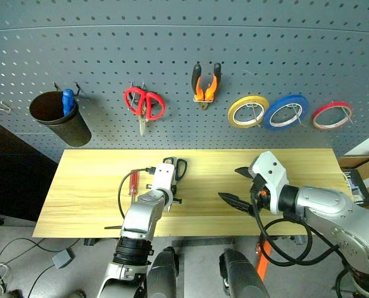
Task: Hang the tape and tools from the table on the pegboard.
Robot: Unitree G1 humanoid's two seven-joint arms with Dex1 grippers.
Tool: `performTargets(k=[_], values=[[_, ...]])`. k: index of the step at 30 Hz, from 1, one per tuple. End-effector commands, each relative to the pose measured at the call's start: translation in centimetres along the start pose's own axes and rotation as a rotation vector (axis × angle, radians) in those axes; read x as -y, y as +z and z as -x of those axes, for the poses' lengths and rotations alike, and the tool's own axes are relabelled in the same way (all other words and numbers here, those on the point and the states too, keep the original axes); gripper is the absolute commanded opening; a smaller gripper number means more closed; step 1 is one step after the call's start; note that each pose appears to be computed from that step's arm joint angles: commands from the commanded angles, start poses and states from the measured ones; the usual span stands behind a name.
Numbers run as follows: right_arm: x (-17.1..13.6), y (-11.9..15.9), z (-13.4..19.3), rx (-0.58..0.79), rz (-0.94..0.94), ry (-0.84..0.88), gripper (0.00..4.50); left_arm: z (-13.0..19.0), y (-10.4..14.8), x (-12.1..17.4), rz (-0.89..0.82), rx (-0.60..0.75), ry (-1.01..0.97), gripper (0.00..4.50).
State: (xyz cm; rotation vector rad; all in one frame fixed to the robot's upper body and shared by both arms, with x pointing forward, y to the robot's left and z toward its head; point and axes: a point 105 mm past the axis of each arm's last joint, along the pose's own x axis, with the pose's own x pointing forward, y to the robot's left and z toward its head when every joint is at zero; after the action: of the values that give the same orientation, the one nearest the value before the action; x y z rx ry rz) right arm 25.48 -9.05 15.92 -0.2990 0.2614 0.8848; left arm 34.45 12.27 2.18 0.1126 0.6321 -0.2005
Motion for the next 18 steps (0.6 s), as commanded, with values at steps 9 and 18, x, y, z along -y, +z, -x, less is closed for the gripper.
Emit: performTargets(k=[9,18], values=[[-0.2,2.0,1.2,0.123,0.041,-0.008,4.50,2.8,-0.7,-3.0,0.052,0.082,-0.135,0.63],[-0.3,3.5,2.3,0.258,0.116,0.025,4.50,10.0,1.8,-2.6,-0.029,0.417,-0.386,0.63]])
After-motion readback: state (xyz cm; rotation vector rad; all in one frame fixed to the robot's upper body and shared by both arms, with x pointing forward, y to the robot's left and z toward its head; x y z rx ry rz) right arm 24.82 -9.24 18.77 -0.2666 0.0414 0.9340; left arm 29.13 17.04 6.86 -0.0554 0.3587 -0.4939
